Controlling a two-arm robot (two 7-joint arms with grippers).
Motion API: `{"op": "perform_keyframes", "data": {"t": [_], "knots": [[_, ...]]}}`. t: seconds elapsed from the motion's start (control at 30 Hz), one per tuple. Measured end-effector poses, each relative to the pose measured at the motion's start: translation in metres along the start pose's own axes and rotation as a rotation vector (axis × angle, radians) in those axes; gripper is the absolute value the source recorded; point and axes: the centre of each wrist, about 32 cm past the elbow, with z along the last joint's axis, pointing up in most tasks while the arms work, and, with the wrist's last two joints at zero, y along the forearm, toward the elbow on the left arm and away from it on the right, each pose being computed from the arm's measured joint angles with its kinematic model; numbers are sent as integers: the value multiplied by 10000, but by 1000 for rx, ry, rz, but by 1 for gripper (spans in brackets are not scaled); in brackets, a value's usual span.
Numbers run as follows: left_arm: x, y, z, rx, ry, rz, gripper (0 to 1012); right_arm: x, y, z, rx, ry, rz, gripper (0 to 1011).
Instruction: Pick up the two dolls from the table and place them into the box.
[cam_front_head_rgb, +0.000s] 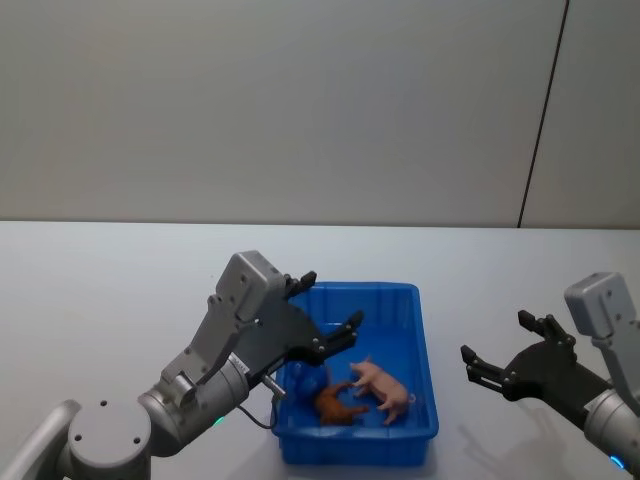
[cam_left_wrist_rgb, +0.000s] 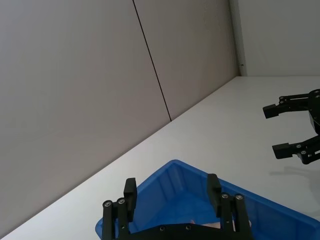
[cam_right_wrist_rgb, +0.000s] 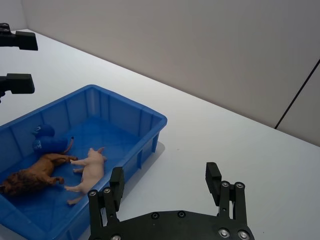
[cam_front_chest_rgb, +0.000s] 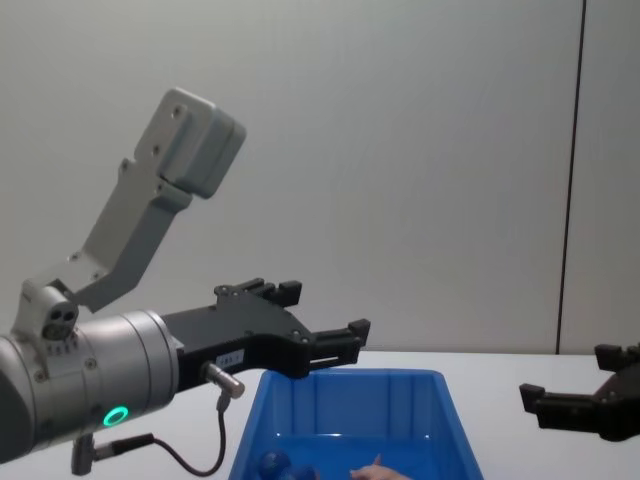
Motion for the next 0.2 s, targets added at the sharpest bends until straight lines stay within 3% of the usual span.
{"op": "perform_keyframes", "data": {"t": [0.2], "knots": [[-1, -4, 25, -14, 0, 0, 994, 0, 0, 0, 0, 0, 0, 1001]]}}
